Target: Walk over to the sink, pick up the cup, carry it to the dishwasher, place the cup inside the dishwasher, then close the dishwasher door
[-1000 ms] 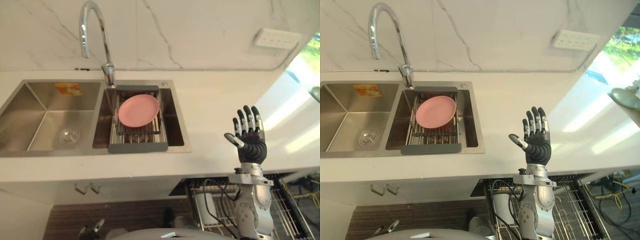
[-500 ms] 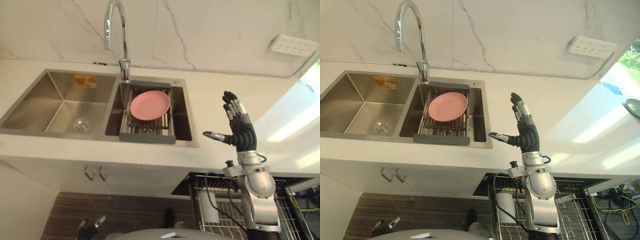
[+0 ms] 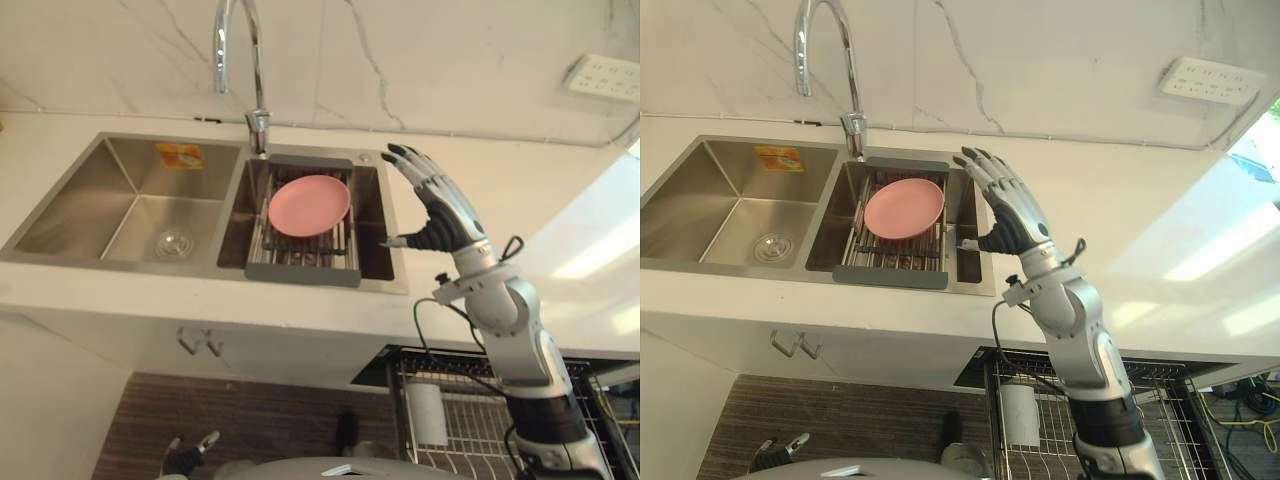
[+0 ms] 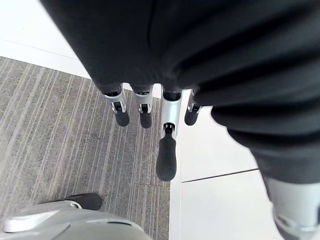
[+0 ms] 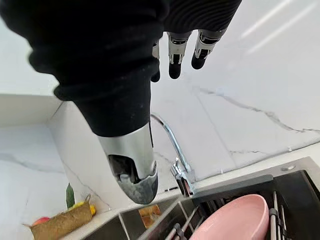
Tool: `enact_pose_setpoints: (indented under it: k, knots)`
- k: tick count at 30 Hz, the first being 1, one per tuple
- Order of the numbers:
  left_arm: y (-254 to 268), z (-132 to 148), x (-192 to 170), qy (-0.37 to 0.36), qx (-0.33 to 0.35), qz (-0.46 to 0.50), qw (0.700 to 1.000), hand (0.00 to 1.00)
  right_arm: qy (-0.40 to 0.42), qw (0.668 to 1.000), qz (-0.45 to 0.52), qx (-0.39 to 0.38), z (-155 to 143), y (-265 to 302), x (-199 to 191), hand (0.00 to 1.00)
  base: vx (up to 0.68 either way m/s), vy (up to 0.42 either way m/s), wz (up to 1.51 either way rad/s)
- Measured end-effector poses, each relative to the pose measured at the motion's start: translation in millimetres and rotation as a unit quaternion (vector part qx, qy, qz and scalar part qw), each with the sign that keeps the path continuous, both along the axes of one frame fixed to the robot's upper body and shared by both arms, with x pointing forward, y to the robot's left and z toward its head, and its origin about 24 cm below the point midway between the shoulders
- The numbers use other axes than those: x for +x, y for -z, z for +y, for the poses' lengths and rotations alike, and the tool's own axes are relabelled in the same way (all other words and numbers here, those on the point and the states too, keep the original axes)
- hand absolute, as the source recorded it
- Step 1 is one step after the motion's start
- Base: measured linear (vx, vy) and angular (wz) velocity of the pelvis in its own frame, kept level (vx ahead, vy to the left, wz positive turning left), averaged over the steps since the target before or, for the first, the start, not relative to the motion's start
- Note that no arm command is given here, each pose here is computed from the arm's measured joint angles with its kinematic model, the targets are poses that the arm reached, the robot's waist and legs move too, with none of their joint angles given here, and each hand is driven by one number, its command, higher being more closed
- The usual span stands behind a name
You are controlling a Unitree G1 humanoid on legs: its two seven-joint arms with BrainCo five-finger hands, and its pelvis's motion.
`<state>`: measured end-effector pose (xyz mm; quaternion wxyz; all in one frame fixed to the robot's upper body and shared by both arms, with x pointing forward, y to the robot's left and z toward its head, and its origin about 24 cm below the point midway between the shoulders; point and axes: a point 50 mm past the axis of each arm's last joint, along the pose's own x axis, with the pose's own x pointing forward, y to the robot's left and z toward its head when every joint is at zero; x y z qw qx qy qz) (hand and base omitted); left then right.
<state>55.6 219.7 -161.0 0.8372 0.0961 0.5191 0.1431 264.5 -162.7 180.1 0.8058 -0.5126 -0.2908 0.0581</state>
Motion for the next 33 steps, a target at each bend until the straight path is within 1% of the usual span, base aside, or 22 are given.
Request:
enact_pose_setpoints:
  k: [5,6,12,17,21,24,28,33]
  knots:
    - [-0.5,4.4,-0.9,-0.003,0.005,0.005,1.0,0.0,0.013,0.997,0.071,-0.032,6.8,27.1,28.0,0.0,-0.02,-0.011,0.17]
    - [-0.1,3.9,-1.6,-0.004,0.003,0.008,1.0,0.0,0.02,0.995,0.089,-0.048,7.4,35.0,37.1,0.0,-0.01,-0.005,0.07]
    - [-1.0,3.8,0.5,-0.004,0.003,0.002,1.0,0.0,0.06,0.98,0.151,-0.112,0.5,64.5,61.4,0.0,0.0,-0.006,0.14]
    - [-2.9,3.3,6.1,-0.004,0.004,-0.011,1.0,0.0,0.109,0.972,0.144,-0.147,-11.7,68.6,78.5,0.0,0.0,-0.002,0.16]
    - [-3.3,5.0,5.9,-0.011,0.004,-0.012,1.0,0.0,0.133,0.969,0.139,-0.153,-17.9,73.1,83.5,0.0,-0.01,0.005,0.16]
    - [-3.9,7.3,5.9,-0.017,0.006,-0.014,1.0,0.0,0.143,0.966,0.127,-0.175,-16.9,75.0,88.5,0.0,-0.02,0.005,0.13]
    - [-5.9,7.7,8.1,-0.016,0.006,-0.024,1.0,0.0,0.151,0.964,0.13,-0.177,-18.5,73.6,93.9,0.0,-0.01,-0.001,0.14]
    - [-5.9,7.4,7.8,-0.016,0.005,-0.024,1.0,0.0,0.161,0.956,0.144,-0.198,-23.9,82.5,94.3,0.0,-0.01,0.006,0.11]
